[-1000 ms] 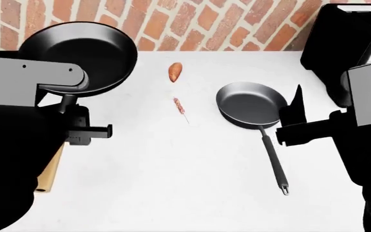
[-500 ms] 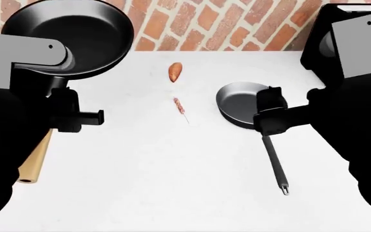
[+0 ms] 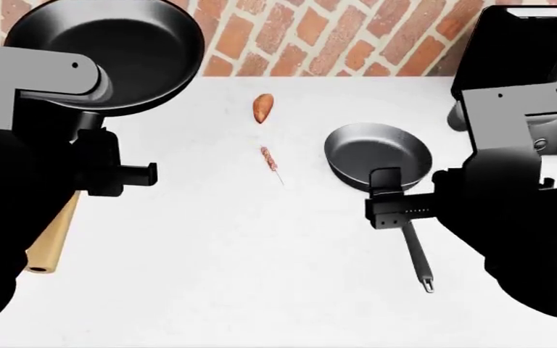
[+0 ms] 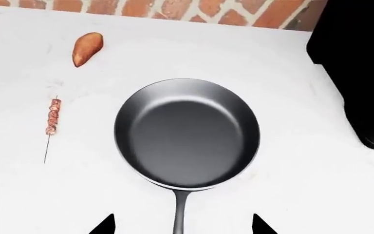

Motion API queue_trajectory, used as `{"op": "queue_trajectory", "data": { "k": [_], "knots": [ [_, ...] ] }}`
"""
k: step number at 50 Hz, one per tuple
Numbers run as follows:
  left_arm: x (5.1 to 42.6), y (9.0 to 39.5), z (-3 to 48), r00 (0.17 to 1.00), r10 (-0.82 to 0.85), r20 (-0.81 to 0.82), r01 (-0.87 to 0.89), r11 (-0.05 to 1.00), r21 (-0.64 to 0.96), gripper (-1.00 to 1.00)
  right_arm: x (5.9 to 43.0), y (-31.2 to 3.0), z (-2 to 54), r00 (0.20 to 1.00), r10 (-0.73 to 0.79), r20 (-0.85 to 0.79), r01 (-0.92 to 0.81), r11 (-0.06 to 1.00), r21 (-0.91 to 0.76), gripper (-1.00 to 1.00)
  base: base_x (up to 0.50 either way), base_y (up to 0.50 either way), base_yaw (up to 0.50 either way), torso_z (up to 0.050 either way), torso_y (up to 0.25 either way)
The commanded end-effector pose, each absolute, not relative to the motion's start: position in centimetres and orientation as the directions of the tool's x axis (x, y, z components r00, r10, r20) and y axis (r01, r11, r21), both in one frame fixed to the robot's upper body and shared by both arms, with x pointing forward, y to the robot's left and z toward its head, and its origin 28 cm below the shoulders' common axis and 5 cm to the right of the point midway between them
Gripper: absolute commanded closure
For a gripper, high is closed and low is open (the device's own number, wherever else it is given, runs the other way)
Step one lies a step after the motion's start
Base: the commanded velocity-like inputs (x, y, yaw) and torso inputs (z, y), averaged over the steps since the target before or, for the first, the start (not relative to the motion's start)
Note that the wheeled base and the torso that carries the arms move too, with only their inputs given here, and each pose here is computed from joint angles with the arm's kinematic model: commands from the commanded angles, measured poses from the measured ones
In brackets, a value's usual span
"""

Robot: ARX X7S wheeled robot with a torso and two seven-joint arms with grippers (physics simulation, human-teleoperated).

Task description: Place both pans onto different burners. Then place the sweet potato and the kebabs on different pans.

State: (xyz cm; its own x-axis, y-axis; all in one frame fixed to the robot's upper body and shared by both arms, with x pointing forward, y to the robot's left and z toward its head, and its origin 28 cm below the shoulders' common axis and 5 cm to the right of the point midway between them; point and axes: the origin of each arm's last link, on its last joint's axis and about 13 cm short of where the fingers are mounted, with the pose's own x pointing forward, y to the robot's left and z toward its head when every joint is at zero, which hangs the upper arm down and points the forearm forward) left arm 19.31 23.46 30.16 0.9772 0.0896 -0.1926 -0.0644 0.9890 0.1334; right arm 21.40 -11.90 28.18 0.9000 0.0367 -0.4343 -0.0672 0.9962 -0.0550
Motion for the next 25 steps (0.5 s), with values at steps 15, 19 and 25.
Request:
{"op": "queue_trajectory", "data": {
  "k": [15,19,25],
  "knots": [
    [19.4,24.1,32.2,0.984,0.165,-0.063,-0.159,0.983,0.094,1.00,22.5,-12.0,25.0,0.835,0.061,-0.546,-0.092,0.995,-0.029,-1.00,0.00,0.00,0.00,0.001,0.005],
    [19.4,24.2,32.1,0.984,0.165,-0.065,-0.158,0.983,0.096,1.00,22.8,-11.9,24.5,0.827,0.062,-0.558,-0.095,0.995,-0.030,-1.00,0.00,0.00,0.00,0.002,0.005],
    [19.4,24.2,32.1,0.984,0.167,-0.066,-0.160,0.982,0.096,1.00,22.9,-11.8,24.3,0.819,0.057,-0.570,-0.096,0.995,-0.038,-1.00,0.00,0.00,0.00,0.002,0.005]
  ]
}}
